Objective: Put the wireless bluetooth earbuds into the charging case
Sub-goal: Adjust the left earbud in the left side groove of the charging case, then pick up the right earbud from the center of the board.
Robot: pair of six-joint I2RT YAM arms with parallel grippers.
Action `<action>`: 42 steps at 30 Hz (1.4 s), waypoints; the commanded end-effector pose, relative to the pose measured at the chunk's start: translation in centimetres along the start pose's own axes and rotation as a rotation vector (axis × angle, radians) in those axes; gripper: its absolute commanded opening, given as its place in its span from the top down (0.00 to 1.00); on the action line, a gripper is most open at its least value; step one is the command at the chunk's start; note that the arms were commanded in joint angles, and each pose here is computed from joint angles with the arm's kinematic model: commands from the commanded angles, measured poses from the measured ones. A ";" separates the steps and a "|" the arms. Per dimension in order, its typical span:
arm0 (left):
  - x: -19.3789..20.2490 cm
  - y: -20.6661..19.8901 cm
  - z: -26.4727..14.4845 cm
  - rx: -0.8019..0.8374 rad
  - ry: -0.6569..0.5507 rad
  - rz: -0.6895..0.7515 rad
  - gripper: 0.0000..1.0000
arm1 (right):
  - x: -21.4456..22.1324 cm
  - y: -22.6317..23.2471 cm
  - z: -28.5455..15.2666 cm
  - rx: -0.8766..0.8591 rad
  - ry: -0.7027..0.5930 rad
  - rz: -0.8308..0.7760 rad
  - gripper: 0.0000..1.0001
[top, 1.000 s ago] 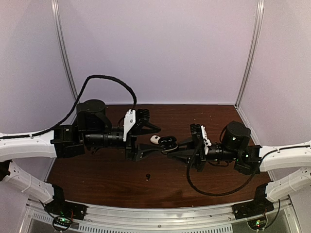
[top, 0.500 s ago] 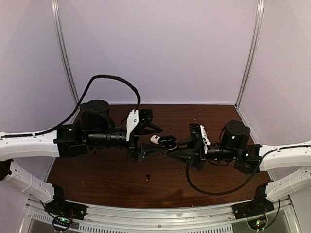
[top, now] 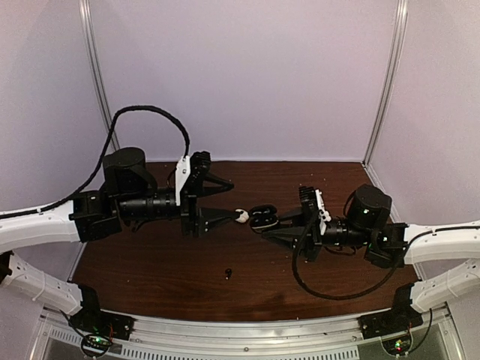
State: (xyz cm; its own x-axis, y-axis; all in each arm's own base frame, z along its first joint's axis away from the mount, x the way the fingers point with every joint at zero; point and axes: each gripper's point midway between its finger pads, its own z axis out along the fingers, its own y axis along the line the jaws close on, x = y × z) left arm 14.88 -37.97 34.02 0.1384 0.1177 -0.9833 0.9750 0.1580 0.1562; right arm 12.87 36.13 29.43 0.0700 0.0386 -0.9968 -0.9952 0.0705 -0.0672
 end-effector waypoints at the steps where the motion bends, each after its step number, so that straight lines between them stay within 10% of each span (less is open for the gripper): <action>1: 0.2 1.4 -1.3 -0.046 -0.030 -0.084 0.33 | -1.1 -0.5 -1.0 0.038 -0.042 -0.003 1.00; 20: 23.2 -1.4 -2.0 -0.166 0.689 -0.619 0.57 | 1.8 -3.4 -5.3 0.196 -0.005 0.187 1.00; 42: 30.3 -0.1 1.9 -0.282 1.017 -0.739 0.60 | 2.7 -3.9 -7.0 0.243 -0.010 0.166 1.00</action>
State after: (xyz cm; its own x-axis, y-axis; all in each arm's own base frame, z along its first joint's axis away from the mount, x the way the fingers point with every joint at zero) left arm 18.81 -36.53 4.33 -0.7116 0.5897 -0.3820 0.6977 0.6569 -0.2858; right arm 16.16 29.39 26.38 -0.1044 0.0614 -0.9926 -0.9523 0.2816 0.1176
